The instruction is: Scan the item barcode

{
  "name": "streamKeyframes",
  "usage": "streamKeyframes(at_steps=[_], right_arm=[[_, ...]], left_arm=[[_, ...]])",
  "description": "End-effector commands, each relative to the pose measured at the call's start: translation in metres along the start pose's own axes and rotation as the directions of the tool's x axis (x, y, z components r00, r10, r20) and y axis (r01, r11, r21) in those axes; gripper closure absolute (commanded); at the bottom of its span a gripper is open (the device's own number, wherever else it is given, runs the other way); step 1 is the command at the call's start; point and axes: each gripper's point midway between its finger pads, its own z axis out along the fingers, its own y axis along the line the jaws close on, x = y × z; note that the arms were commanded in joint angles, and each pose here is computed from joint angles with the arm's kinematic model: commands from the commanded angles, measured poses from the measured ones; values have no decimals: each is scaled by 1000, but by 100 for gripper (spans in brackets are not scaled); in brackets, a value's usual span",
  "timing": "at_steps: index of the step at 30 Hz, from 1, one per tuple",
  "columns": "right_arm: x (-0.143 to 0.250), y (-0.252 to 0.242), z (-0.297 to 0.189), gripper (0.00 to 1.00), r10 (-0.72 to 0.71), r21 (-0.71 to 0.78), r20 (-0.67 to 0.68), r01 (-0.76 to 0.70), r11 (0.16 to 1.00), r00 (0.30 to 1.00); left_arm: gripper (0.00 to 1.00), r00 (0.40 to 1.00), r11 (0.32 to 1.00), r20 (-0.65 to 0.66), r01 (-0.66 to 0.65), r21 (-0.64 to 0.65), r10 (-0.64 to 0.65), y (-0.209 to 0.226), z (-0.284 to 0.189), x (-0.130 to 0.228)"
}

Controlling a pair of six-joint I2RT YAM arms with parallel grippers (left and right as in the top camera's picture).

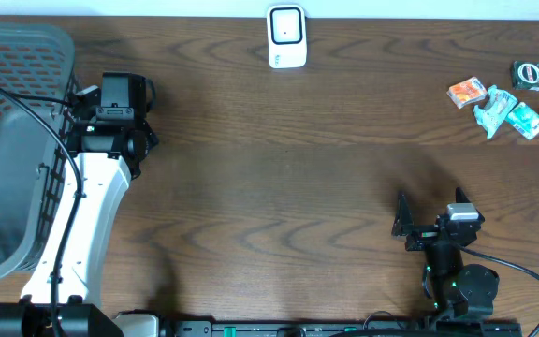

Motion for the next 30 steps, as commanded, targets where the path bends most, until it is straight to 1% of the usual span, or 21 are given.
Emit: streamKeyframes(at_steps=[1, 24, 30], right_arm=[[1, 0, 0, 1, -18, 2, 0, 18, 1000, 1000], [1, 0, 0, 1, -18, 3, 0, 18, 1000, 1000], [1, 0, 0, 1, -18, 3, 0, 18, 1000, 1000]], left_arm=[[2, 1000, 1000, 3, -14, -24, 14, 4, 2, 0], [2, 1000, 1000, 3, -14, -24, 14, 4, 2, 0], [2, 1000, 1000, 21, -2, -13, 2, 7, -4, -4]])
